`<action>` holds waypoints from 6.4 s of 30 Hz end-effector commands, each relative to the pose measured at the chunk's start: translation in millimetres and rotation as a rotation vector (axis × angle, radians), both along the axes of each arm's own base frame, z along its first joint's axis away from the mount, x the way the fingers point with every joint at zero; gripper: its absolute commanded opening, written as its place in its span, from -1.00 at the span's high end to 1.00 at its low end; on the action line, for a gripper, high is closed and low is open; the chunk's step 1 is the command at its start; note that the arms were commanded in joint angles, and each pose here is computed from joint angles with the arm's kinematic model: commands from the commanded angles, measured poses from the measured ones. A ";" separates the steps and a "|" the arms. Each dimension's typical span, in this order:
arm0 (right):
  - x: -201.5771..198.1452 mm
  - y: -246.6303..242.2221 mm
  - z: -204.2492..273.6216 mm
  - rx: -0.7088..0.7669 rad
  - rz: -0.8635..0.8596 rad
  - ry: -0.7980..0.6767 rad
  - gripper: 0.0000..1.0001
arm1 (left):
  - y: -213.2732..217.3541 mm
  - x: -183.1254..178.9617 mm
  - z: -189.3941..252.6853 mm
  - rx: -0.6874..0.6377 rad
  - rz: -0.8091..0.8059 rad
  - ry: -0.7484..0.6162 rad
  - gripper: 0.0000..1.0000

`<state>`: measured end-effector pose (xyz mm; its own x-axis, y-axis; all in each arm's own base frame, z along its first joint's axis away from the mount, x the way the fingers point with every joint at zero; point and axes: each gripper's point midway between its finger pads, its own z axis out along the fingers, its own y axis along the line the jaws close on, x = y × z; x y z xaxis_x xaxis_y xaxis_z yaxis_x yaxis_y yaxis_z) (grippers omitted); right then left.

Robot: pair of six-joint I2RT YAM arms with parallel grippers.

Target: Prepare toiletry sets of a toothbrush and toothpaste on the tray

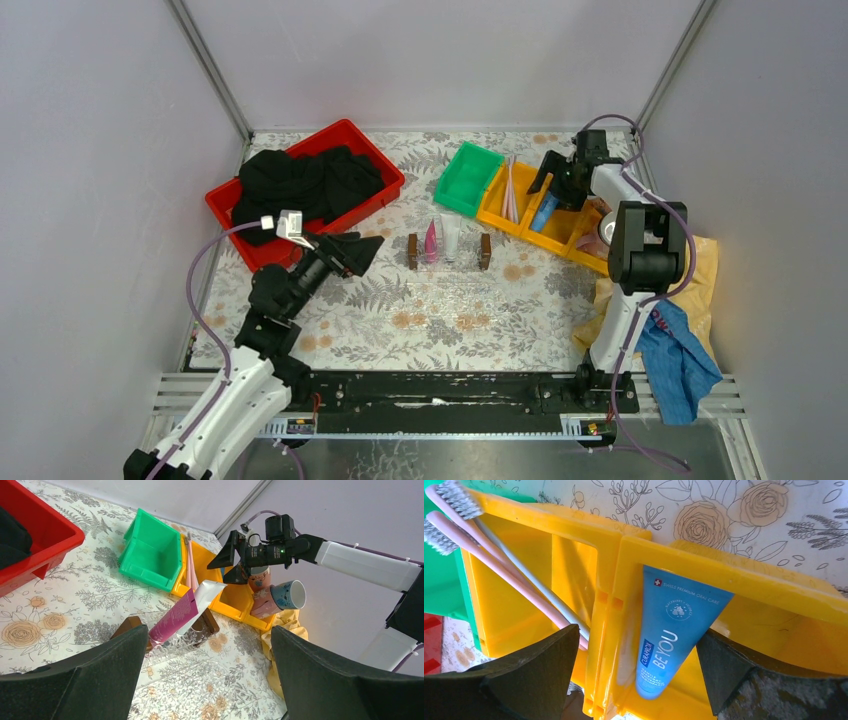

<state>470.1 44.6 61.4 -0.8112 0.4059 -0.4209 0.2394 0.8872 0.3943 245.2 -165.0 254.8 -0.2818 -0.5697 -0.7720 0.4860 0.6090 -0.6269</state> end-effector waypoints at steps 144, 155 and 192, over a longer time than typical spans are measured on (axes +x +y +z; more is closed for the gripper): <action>-271.1 161.6 329.9 0.728 1.230 -0.711 1.00 | -225.5 -52.4 103.2 -0.321 -0.522 -0.212 -0.41; -270.5 166.5 314.4 0.718 1.245 -0.710 0.27 | -216.7 -69.0 91.7 -0.268 -0.566 -0.256 0.86; -289.8 191.9 271.1 0.447 1.438 -0.656 0.39 | -193.5 -76.3 41.1 0.241 -0.574 -0.273 0.88</action>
<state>184.3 232.9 318.7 -0.3844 -0.3289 -0.8626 -0.9199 0.0585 0.3877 165.5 -361.4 276.6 -0.3224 -0.1269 -0.9381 0.8830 0.3168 -0.3463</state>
